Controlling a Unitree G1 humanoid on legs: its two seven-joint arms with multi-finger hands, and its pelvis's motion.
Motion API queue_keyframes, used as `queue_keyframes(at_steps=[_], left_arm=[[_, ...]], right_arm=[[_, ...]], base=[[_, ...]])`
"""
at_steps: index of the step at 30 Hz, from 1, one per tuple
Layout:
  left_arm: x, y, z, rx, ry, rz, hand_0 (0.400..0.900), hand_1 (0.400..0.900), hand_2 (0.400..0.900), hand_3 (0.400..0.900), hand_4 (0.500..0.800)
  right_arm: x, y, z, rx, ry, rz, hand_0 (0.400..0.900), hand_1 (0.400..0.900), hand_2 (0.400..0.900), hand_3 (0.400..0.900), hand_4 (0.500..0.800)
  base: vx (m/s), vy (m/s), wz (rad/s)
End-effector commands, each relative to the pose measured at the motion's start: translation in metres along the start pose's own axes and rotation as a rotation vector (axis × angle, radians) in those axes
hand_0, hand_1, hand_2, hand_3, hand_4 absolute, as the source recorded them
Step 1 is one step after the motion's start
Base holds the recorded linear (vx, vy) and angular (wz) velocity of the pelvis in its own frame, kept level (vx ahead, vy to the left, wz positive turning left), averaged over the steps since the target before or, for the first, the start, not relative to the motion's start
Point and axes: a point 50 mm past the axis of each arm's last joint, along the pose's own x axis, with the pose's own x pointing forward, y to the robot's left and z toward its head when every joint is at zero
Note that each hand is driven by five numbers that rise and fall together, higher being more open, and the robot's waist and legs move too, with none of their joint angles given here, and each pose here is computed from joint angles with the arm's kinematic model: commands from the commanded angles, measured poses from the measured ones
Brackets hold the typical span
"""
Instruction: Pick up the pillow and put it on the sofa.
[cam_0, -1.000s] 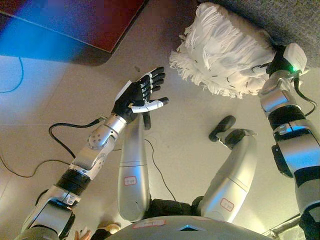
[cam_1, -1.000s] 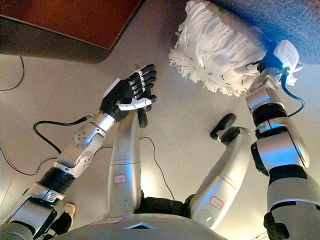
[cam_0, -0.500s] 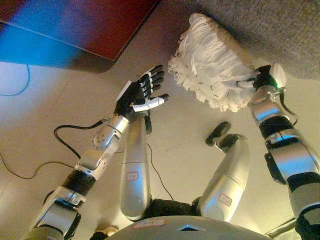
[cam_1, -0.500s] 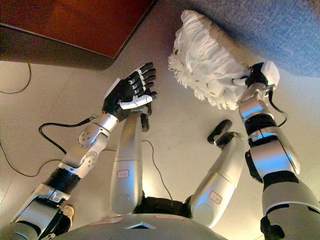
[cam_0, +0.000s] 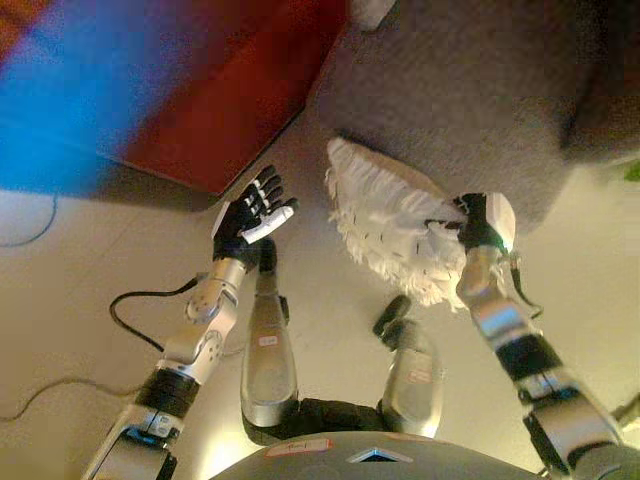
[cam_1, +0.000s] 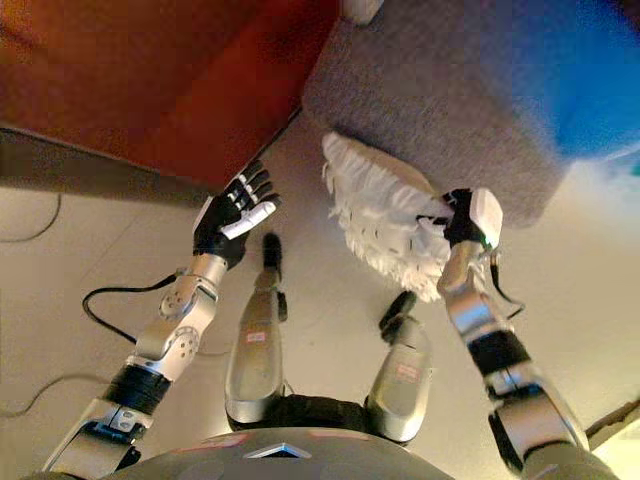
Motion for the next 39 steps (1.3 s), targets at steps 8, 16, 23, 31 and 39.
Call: queue_keyframes(at_steps=[8,16,23,31,39], left_arm=[[-0.006,-0.004,0.0,-0.024,-0.029,0.01,0.9,0.9,0.9,0.9,0.8],[-0.006,0.007,-0.002,-0.002,0.014,0.008,0.9,0.9,0.9,0.9,0.8],[-0.005,0.006,-0.005,-0.003,0.019,-0.012,0.9,0.9,0.9,0.9,0.8],[-0.016,0.008,-0.011,-0.033,0.025,-0.032,0.9,0.9,0.9,0.9,0.8],[-0.028,0.014,-0.013,-0.024,0.043,-0.063,0.9,0.9,0.9,0.9,0.8]], right_arm=[[-0.009,-0.077,0.044,-0.014,-0.408,-0.431,0.4,0.4,0.4,0.4,0.5],[-0.022,-0.107,0.046,0.054,-0.497,-0.511,0.4,0.4,0.4,0.4,0.5],[-0.02,-0.118,0.053,0.167,-0.546,-0.469,0.4,0.4,0.4,0.4,0.5],[-0.012,-0.128,0.052,0.157,-0.532,-0.414,0.4,0.4,0.4,0.4,0.5],[0.006,-0.142,0.051,0.061,-0.492,-0.421,0.4,0.4,0.4,0.4,0.5]], base=[[0.05,0.149,-0.25],[-0.014,0.029,-0.3],[0.051,0.027,-0.13],[0.118,-0.011,0.07],[0.148,-0.045,0.24]])
